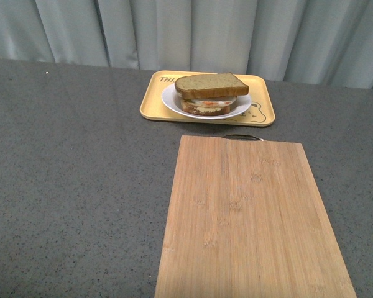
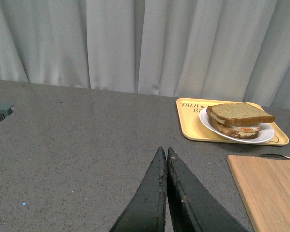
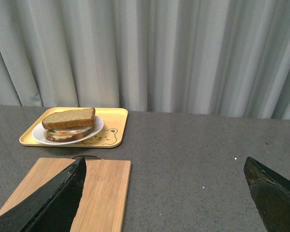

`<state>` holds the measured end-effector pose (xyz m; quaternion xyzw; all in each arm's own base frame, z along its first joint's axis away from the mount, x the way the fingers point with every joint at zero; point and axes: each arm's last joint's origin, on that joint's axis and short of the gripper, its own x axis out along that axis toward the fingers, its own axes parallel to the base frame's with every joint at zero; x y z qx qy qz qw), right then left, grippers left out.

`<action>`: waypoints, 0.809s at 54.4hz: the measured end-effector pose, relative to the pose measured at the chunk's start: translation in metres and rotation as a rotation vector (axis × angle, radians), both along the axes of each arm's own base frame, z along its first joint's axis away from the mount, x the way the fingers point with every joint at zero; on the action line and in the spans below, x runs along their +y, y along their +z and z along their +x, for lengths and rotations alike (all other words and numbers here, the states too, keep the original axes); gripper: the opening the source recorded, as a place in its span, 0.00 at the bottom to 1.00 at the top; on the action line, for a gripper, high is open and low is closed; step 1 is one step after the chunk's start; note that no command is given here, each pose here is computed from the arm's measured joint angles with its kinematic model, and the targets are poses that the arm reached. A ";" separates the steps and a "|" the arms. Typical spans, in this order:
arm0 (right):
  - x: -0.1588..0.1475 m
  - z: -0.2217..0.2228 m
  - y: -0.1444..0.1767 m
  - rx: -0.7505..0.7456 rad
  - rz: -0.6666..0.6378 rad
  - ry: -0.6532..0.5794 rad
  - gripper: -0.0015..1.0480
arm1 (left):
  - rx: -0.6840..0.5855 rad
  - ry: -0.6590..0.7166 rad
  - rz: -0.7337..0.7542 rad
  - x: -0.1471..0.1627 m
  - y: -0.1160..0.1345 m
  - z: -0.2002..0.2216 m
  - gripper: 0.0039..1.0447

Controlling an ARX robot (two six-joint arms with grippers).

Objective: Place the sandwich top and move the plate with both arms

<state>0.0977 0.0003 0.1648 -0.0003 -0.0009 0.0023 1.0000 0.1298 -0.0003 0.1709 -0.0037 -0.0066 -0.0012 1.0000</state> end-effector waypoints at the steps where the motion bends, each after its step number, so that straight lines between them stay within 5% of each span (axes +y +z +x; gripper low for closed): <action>1: 0.000 0.000 0.000 0.000 0.000 0.000 0.91 | -0.001 0.000 0.000 0.000 0.000 -0.001 0.03; 44: 0.000 0.000 0.000 0.000 0.000 0.000 0.91 | -0.008 0.000 0.000 0.000 0.002 -0.021 0.03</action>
